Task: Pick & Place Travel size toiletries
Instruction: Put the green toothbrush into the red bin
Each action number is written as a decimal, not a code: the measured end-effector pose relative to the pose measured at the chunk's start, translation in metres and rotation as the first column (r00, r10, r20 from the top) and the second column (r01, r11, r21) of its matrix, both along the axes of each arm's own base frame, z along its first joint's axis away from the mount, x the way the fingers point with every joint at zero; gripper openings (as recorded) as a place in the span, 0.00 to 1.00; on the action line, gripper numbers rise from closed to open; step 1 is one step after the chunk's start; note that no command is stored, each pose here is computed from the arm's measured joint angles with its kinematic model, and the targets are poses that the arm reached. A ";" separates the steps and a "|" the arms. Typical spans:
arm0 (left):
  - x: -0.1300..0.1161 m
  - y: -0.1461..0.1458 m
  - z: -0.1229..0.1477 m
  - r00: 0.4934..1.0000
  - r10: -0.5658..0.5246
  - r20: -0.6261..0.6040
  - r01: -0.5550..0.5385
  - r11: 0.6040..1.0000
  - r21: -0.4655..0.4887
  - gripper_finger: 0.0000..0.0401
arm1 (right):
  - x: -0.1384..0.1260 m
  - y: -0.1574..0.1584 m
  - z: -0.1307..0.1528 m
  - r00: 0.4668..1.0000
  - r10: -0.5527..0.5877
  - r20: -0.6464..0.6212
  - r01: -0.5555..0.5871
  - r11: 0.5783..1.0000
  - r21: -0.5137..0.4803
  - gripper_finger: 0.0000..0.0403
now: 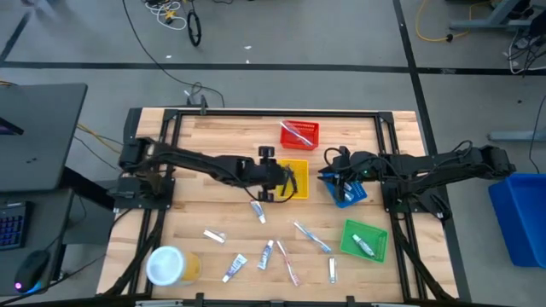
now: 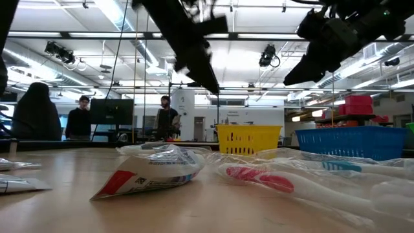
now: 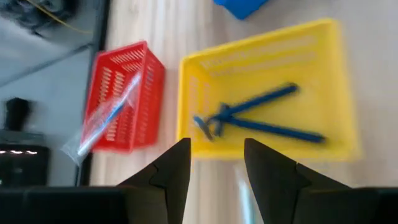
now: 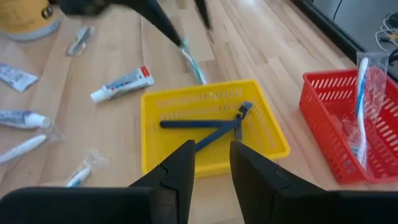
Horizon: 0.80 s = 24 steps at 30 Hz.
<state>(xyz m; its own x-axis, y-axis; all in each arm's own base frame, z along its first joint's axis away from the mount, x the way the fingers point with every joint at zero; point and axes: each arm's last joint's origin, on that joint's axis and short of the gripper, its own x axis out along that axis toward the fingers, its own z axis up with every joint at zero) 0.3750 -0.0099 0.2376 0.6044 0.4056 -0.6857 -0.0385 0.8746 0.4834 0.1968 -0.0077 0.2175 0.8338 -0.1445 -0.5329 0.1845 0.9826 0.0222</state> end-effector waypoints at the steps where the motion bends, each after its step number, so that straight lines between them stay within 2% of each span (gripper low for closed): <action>1: -0.005 -0.002 0.007 1.000 -0.002 -0.001 0.002 1.000 -0.028 0.40 | 0.000 0.000 0.000 1.000 0.000 0.005 0.000 1.000 0.000 0.27; 6: -0.036 -0.009 0.040 1.000 0.011 0.005 -0.010 0.980 -0.198 0.40 | 0.001 0.000 0.002 1.000 -0.005 0.030 0.005 1.000 0.006 0.27; 9: -0.053 -0.009 0.051 0.999 0.052 -0.014 -0.054 0.965 -0.255 0.40 | 0.003 -0.001 0.005 0.998 -0.014 0.064 0.015 1.000 -0.010 0.27; 12: -0.065 -0.008 0.055 0.990 0.128 -0.055 -0.139 0.946 -0.291 0.40 | 0.006 -0.003 0.011 0.990 -0.064 0.128 0.071 0.996 -0.046 0.28; 15: -0.071 -0.006 0.041 0.983 0.157 -0.100 -0.180 0.935 -0.307 0.40 | 0.009 -0.003 0.014 0.983 -0.061 0.173 0.069 0.997 -0.043 0.30; 19: -0.078 0.001 0.004 0.974 0.134 -0.184 -0.192 0.917 -0.348 0.40 | 0.011 -0.001 0.014 0.982 -0.049 0.183 0.057 0.998 -0.038 0.35; 24: -0.084 0.020 -0.030 0.973 0.158 -0.166 -0.211 0.901 -0.379 0.40 | 0.015 0.000 0.009 0.984 -0.069 0.166 0.069 0.998 0.006 0.41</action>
